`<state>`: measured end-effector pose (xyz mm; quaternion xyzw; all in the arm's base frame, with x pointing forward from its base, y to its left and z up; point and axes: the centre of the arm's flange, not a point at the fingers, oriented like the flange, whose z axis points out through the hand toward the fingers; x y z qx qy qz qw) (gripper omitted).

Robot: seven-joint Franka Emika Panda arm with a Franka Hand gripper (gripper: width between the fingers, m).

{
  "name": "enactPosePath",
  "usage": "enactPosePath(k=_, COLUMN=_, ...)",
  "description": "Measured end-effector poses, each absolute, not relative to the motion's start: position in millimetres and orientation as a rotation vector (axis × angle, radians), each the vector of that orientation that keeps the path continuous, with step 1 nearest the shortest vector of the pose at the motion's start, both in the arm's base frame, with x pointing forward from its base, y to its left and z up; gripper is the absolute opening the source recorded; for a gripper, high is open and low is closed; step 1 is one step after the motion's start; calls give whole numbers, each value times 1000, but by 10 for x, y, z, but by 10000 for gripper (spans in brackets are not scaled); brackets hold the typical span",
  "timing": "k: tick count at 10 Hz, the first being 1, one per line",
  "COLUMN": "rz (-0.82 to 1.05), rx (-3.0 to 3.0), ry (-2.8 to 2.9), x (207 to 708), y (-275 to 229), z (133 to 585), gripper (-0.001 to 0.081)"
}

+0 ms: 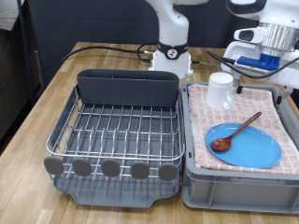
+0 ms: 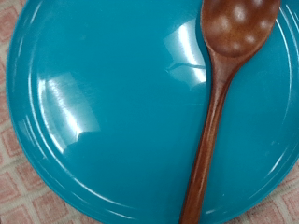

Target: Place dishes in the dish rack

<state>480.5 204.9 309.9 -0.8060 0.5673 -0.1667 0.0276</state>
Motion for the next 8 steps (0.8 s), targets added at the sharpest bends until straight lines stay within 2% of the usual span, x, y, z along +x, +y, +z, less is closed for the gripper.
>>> enactPosePath(k=8, rz=-537, rx=-2393, ry=1805, x=4795, y=1973, z=2552, gripper=802)
